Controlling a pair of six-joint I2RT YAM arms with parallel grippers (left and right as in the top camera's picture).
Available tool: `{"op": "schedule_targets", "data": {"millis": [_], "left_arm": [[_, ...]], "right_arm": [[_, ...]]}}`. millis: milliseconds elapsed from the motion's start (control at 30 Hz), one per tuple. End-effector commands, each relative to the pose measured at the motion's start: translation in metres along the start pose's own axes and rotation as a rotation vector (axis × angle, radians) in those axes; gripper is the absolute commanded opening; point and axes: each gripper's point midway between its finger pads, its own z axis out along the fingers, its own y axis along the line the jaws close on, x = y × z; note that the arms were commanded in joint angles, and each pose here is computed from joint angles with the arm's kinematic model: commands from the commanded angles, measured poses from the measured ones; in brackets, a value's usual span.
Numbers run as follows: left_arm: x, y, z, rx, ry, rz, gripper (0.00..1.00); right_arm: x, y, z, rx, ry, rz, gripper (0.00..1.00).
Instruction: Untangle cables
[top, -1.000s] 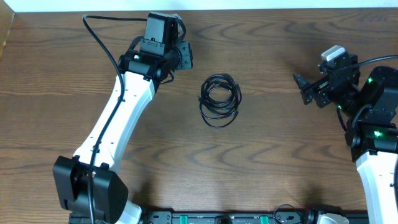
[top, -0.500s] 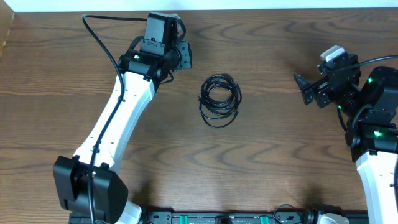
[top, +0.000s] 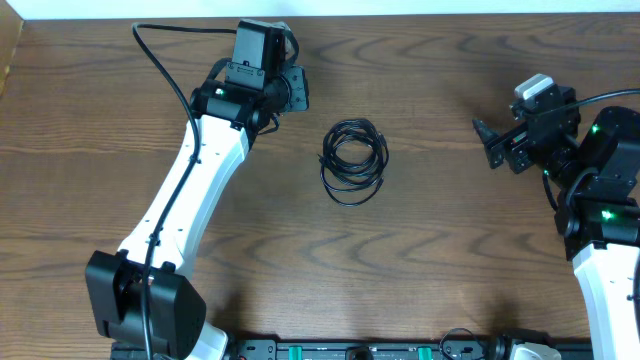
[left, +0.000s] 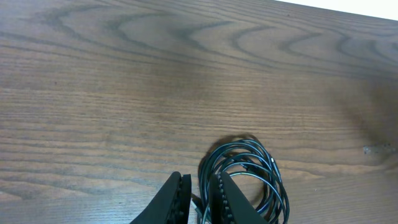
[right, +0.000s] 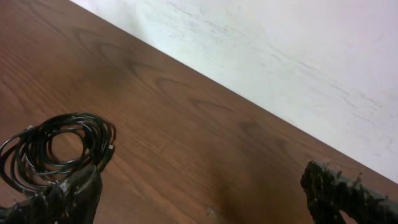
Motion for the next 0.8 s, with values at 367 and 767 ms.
{"op": "schedule_targets", "data": {"millis": [367,767], "left_arm": [[-0.004,0.004,-0.007,-0.017,-0.023,0.016,0.17],[-0.005,0.007,-0.007,-0.034,-0.028,0.015,0.24]], "right_arm": [[0.02,0.002,0.018,-0.036,0.053,0.021,0.99],[0.008,-0.011,0.033,-0.007,-0.015,-0.021,0.99]]}}
